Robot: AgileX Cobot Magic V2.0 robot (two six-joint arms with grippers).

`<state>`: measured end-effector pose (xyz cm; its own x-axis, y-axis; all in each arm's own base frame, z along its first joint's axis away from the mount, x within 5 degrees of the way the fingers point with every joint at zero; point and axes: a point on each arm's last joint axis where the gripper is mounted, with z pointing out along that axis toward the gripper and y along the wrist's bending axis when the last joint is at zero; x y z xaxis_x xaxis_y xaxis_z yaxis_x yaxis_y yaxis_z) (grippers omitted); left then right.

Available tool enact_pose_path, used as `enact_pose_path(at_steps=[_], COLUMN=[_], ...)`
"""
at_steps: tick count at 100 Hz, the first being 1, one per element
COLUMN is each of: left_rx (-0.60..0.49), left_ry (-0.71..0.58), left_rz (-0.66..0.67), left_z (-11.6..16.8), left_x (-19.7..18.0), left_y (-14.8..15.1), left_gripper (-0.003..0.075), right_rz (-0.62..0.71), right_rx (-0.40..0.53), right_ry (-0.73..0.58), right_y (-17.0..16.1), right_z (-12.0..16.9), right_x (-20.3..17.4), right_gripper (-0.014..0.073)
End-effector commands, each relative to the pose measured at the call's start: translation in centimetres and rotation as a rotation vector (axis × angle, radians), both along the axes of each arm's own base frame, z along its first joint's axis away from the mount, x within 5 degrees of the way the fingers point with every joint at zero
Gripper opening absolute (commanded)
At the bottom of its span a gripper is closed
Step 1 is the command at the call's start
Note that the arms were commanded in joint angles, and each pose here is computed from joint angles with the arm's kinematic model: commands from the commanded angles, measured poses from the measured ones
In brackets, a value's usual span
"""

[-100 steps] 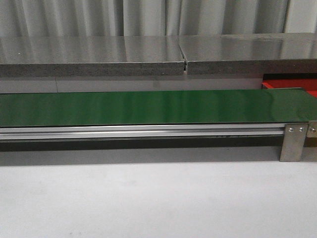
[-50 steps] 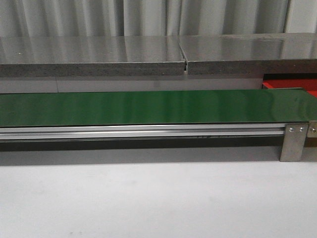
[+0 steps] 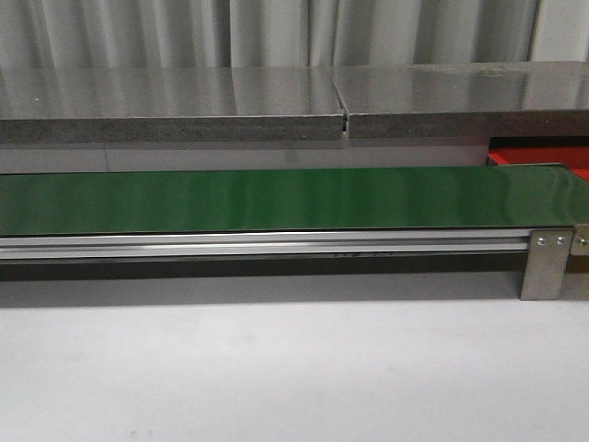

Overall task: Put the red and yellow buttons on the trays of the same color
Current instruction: 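Close the left gripper on the red button and lift it, then set the red button on the green belt and open the left gripper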

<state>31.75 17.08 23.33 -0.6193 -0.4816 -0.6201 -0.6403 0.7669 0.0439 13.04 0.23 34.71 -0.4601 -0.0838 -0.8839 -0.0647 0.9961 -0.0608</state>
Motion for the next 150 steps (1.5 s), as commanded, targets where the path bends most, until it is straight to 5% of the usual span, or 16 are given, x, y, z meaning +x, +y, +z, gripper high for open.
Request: enact_pose_path(at_steps=[1, 24, 53, 150], left_rx=[0.067, 0.122, 0.1, -0.026], left_ry=[-0.138, -0.213, -0.217, -0.167], left_rz=[-0.015, -0.165, -0.347, -0.328], left_z=[4.6, 8.0, 7.6, 3.5], left_x=[-0.5, -0.4, 1.5, 3.8], left_y=[-0.6, -4.9, -10.4, -11.0], left_gripper=[-0.001, -0.001, -0.001, 0.0029], right_rz=[0.001, 0.001, 0.001, 0.001], right_rx=[-0.003, -0.003, -0.003, -0.003], right_ry=[-0.097, -0.097, -0.097, -0.097], right_y=[0.0, 0.0, 0.0, 0.0], right_z=[1.5, 1.5, 1.5, 1.5], right_x=[0.1, 0.1, 0.1, 0.1], right_gripper=[-0.0068, -0.0068, -0.0068, -0.0068])
